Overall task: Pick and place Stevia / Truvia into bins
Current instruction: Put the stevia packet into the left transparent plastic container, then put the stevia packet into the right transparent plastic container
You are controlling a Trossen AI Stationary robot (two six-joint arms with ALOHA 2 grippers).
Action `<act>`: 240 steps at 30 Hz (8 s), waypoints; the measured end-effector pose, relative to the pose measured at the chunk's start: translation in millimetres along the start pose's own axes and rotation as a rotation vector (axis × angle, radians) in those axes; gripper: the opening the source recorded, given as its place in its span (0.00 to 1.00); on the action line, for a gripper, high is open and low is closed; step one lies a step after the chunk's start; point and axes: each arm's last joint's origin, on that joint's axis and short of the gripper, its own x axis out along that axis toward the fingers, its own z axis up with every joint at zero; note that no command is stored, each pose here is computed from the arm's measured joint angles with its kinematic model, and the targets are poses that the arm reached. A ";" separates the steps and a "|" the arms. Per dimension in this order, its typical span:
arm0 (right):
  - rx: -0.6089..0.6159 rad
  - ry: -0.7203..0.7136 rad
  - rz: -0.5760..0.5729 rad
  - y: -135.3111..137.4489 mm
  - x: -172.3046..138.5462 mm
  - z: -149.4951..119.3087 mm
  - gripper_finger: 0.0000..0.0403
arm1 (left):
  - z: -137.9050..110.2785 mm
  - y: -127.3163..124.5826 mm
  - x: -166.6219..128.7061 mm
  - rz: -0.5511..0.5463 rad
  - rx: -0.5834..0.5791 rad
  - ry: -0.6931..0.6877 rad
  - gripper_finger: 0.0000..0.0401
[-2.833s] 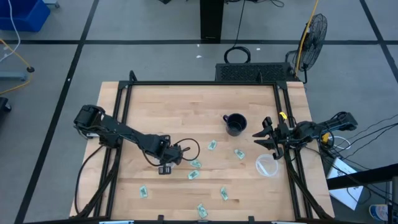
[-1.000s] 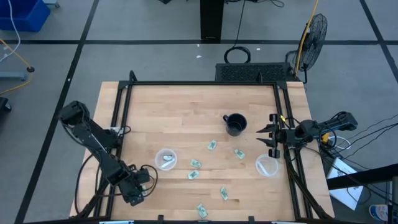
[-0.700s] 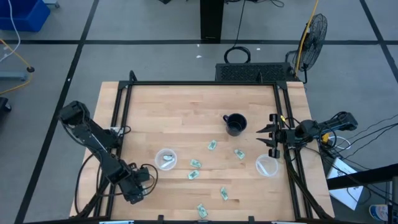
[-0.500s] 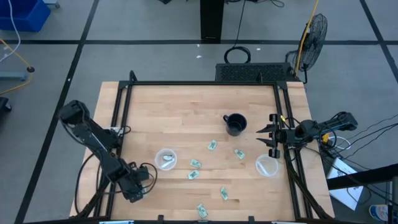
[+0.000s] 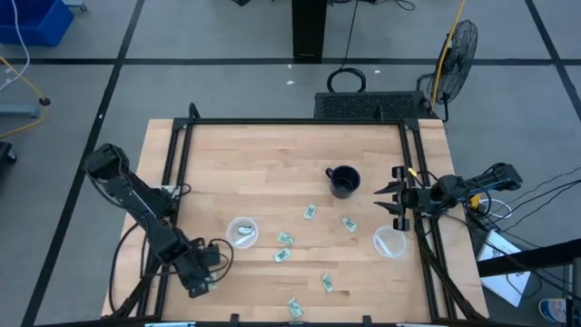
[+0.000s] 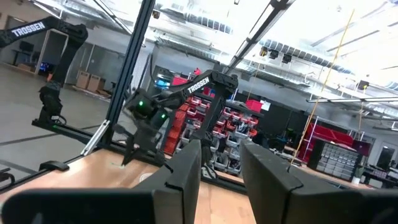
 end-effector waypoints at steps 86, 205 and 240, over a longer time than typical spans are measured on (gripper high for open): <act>0.416 1.507 -0.025 42.9 135.0 -31.6 0.32 | 190.9 23.7 -134.7 0.817 0.592 -0.398 0.31; 0.667 1.809 -0.350 84.6 20.8 -34.7 0.18 | 204.5 61.5 -135.4 0.738 0.427 -0.349 0.31; 0.298 1.069 -0.316 71.2 111.0 21.1 0.17 | 209.2 58.7 -136.4 0.714 0.391 -0.418 0.31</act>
